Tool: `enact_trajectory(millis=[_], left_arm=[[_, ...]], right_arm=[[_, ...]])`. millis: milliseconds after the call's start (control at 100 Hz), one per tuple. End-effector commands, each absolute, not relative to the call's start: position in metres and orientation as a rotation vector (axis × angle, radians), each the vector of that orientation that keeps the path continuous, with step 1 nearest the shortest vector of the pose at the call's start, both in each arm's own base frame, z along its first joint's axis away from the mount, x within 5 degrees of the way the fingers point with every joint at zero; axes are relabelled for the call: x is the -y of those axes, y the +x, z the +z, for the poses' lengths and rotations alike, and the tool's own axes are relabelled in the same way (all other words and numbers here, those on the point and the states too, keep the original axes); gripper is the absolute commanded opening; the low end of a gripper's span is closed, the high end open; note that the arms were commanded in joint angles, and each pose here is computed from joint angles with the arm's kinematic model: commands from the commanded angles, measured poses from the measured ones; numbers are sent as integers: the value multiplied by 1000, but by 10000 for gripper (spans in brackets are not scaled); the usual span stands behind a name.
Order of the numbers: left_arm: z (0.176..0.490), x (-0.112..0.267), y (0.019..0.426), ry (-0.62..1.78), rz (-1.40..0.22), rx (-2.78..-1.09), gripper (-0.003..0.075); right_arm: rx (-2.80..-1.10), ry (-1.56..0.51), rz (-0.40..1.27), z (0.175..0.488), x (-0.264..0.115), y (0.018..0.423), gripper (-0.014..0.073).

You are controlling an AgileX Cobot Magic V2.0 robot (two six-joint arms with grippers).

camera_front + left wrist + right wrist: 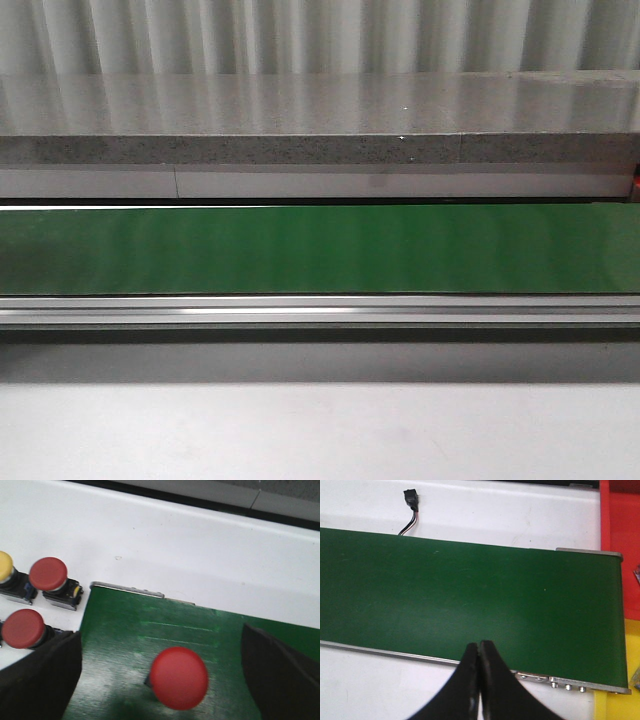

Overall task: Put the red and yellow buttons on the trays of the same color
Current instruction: 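Set the red button on the belt, move the left gripper to a yellow button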

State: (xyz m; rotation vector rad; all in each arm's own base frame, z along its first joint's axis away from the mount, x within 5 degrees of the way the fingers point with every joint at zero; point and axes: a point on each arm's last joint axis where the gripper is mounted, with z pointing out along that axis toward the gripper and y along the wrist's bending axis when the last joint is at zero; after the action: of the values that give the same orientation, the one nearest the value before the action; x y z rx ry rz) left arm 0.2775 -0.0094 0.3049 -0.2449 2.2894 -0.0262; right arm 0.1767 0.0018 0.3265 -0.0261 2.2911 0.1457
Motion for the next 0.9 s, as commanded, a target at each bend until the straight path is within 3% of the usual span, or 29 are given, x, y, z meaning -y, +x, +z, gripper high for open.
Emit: enact_trajectory(millis=[0,200,570,890], left_arm=[[331,-2,273,-270,-22,-2168,617],[325,-44,266,-452,75,-2179,617],[283,-126,247,-841,220,-2200,617],[232,-153,268,-917,218,-2282,617]], right_arm=[[-2202,-27,127,340,-1,177,-67],[-2202,-27,127,340,-1,177,-67],[-2202,-27,127,340,-1,177,-67],[-2202,-27,127,340,-1,177,-67]])
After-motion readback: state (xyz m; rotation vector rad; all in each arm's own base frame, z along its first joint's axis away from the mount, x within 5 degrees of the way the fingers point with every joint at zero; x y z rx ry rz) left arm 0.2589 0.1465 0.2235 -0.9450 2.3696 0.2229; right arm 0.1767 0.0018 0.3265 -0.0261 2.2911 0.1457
